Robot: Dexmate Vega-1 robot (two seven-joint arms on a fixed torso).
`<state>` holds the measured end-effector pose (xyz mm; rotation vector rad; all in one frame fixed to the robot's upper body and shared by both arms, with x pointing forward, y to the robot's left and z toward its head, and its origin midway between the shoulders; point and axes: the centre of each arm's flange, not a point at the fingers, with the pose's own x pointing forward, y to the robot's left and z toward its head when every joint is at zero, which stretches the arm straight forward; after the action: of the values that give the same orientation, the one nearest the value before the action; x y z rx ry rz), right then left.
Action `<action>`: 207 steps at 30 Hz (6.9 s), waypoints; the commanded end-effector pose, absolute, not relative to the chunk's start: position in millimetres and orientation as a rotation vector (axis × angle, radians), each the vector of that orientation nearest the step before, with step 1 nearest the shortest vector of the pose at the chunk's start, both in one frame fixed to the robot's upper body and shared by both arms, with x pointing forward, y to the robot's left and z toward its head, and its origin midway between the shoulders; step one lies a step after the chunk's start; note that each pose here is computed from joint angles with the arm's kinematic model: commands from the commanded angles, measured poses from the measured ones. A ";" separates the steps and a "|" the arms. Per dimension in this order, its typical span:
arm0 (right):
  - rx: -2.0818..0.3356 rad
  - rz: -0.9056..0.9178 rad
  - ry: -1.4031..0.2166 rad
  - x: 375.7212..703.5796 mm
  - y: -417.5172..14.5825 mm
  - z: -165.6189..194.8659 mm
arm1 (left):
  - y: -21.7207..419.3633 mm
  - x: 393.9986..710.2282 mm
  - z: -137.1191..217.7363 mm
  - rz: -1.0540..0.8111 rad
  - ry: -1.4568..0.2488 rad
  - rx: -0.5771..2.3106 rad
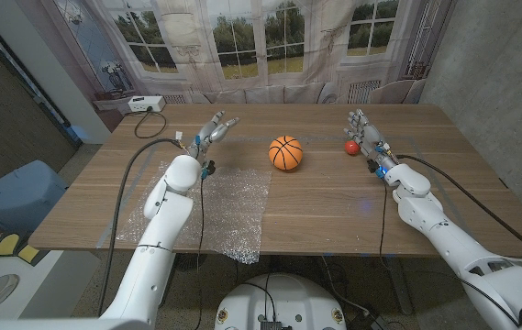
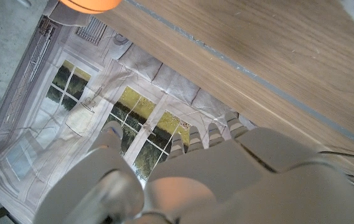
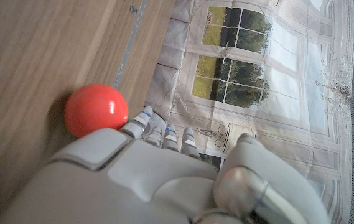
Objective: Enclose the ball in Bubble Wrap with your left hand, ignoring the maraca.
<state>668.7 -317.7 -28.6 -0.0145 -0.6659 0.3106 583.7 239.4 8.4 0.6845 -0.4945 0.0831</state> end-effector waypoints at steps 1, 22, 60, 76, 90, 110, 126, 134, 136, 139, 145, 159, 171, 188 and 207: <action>-0.010 0.308 -0.681 659.5 -317.9 -36.3 | 237.5 560.2 9.9 0.096 -0.442 0.883; 0.005 0.290 -0.696 644.5 -329.8 -49.0 | 216.3 532.9 7.1 0.114 -0.375 1.158; 0.005 0.258 -0.788 625.3 -340.5 -41.9 | 174.8 544.1 -3.8 0.071 -0.136 1.599; 0.024 0.242 -0.799 627.5 -345.0 -45.6 | 146.6 544.0 5.3 0.144 -0.087 1.858; 0.032 0.240 -0.800 628.7 -347.3 -46.1 | 135.4 552.0 4.0 0.006 -0.051 1.855; 0.051 0.222 -0.794 631.5 -355.8 -50.5 | 111.5 553.6 1.3 0.059 -0.096 2.030; 0.065 0.201 -0.785 636.9 -359.1 -55.6 | 103.3 554.4 -19.5 0.167 -0.183 2.143; 0.060 0.190 -0.781 640.2 -357.6 -54.1 | 104.5 557.7 -28.9 0.153 -0.211 2.133; 0.063 0.187 -0.778 641.6 -357.2 -54.6 | 104.9 558.4 -31.7 0.154 -0.224 2.133; 0.065 0.183 -0.773 643.7 -356.4 -55.5 | 105.4 558.9 -36.0 0.157 -0.247 2.136; 0.065 0.174 -0.764 646.8 -353.6 -57.6 | 108.8 561.5 -41.4 0.163 -0.266 2.142; 0.052 0.150 -0.761 645.2 -347.0 -56.8 | 121.0 572.8 -55.3 0.159 -0.257 2.142; 0.036 0.141 -0.759 642.5 -337.9 -50.8 | 133.4 571.9 -63.4 0.268 -0.384 2.085; 0.024 0.135 -0.778 640.2 -330.0 -41.0 | 159.9 548.3 -36.3 0.595 -0.745 1.702; 0.020 0.123 -0.779 642.8 -333.4 -36.5 | 172.1 527.4 -0.9 0.713 -1.010 1.267</action>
<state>641.2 -331.7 -38.4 0.0216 -0.7780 0.1295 539.8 160.2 -21.1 1.4851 -0.8876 0.6349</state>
